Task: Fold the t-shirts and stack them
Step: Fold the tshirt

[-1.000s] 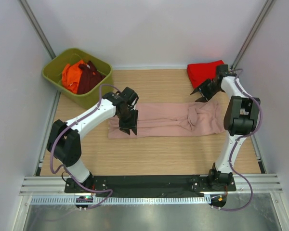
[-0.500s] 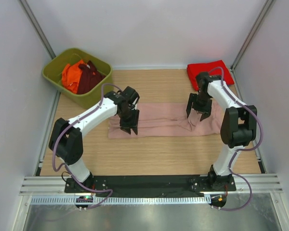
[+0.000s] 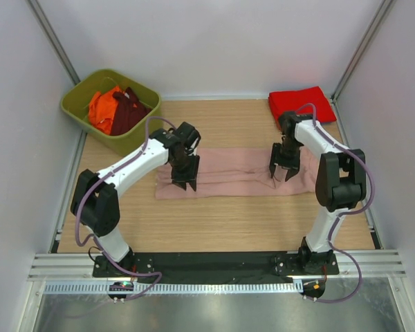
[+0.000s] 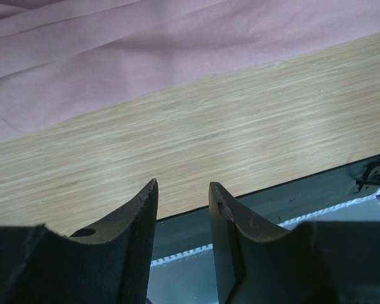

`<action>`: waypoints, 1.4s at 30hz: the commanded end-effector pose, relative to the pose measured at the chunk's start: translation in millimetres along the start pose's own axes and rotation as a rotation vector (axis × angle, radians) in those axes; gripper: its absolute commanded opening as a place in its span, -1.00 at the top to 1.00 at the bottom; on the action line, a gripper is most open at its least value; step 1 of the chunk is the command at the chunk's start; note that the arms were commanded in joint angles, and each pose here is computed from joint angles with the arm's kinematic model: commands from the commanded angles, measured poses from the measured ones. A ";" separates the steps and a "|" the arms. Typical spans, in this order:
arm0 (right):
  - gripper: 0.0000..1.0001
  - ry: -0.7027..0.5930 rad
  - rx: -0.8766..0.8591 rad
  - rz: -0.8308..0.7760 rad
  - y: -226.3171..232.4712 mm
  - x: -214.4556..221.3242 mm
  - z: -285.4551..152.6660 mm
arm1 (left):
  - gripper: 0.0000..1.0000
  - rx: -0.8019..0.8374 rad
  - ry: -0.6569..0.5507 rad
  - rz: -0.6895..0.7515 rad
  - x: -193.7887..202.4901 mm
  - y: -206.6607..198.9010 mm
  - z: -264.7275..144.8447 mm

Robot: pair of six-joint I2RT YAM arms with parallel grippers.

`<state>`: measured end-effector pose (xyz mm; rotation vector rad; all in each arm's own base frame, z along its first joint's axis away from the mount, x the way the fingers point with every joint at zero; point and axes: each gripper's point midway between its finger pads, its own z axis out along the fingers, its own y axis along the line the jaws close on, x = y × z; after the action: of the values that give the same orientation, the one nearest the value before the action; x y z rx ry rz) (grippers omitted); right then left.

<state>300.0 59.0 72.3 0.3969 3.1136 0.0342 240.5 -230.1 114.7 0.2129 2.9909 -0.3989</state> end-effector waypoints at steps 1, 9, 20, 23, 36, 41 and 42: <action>-0.13 -0.004 -0.038 -0.011 10.0 -4.3 5.0 | 0.21 -0.016 -0.058 0.010 -12.5 2.1 -16.5; -0.12 0.033 -0.031 -0.014 9.5 -2.3 20.5 | 0.21 -0.036 -0.078 -0.005 -17.3 10.0 -19.1; 0.98 0.009 -0.210 0.122 54.5 -31.4 8.7 | 0.21 -0.038 -0.093 -0.020 -34.5 14.0 -16.0; 0.98 0.007 -0.284 0.202 72.0 -47.6 6.0 | 0.21 -0.047 -0.096 -0.022 -39.9 15.5 -11.1; 0.96 0.002 -0.540 0.557 96.6 -107.4 19.6 | 0.22 -0.071 -0.110 -0.039 -58.2 20.9 10.7; 0.93 -0.022 -0.556 0.595 94.0 -119.9 22.7 | 0.23 -0.081 -0.108 -0.044 -60.1 24.2 18.0; 0.93 -0.020 -0.566 0.602 94.7 -120.3 22.6 | 0.23 -0.081 -0.108 -0.044 -60.3 24.2 18.6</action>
<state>424.7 115.0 39.3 1.1989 2.7408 0.7610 287.1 -215.5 90.6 0.1031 2.9679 -0.2643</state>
